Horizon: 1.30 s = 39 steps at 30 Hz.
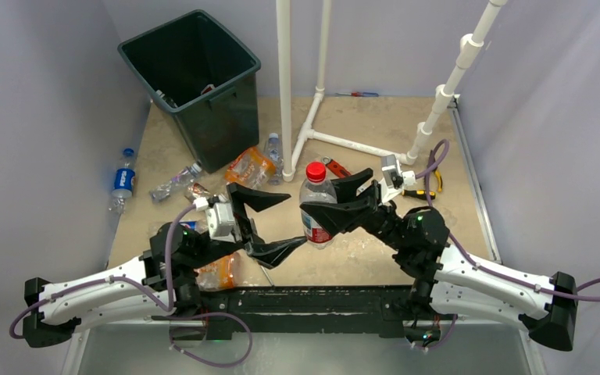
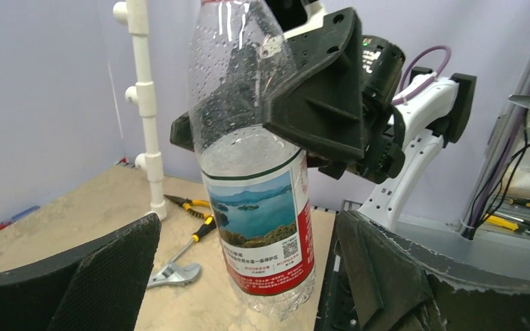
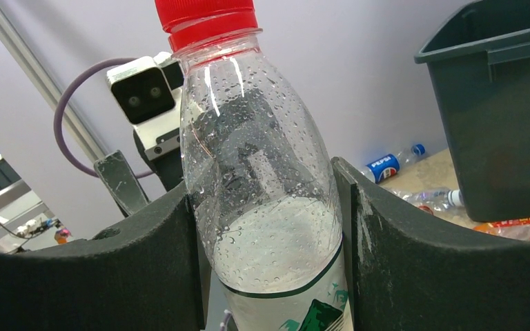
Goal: Put the plastic bottles in the bin
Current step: Place the plastic bottle in the trash bin.
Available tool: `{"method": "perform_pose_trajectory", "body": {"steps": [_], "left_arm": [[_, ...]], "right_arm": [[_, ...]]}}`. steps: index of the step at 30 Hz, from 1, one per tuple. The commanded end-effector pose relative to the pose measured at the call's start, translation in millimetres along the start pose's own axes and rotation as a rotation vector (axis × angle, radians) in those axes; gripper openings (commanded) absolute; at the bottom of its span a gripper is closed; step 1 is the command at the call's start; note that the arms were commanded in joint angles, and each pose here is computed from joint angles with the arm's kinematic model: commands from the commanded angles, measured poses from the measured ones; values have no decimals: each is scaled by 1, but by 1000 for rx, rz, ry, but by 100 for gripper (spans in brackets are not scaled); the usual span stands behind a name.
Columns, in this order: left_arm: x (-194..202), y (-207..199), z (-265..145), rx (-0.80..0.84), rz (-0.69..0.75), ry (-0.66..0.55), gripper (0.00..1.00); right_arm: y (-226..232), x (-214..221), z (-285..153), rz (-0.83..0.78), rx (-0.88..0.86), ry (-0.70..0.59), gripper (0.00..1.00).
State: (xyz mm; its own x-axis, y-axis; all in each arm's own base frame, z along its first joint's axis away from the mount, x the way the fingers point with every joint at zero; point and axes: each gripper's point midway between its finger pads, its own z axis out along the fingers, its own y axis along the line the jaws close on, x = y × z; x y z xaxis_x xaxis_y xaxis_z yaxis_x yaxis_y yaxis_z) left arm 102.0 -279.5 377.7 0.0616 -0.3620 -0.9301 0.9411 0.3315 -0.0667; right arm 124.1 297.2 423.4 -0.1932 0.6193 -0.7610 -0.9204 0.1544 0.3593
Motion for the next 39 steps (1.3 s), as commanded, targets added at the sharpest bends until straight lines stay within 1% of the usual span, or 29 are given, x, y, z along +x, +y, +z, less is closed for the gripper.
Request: {"method": "perform_pose_trajectory", "body": {"steps": [1,9,13,23,31,36,39], "left_arm": [[-38,-16,6,83,2,-113,99],[-42,-33,9,175,-33,-127,99],[-38,-39,12,209,-40,-116,99],[-22,-47,29,255,-46,-75,99],[-26,-52,34,280,-75,-91,99],[-21,-54,37,290,-89,-81,91],[-15,-54,39,292,-93,-63,81]], "right_arm": [[9,-22,1,37,-19,-87,36],[22,-36,3,116,-68,-145,35],[23,-37,1,148,-84,-163,35],[32,-32,11,177,-140,-145,35],[37,-30,11,197,-171,-137,35],[38,-30,10,210,-177,-138,35],[38,-27,11,217,-179,-134,35]]}}
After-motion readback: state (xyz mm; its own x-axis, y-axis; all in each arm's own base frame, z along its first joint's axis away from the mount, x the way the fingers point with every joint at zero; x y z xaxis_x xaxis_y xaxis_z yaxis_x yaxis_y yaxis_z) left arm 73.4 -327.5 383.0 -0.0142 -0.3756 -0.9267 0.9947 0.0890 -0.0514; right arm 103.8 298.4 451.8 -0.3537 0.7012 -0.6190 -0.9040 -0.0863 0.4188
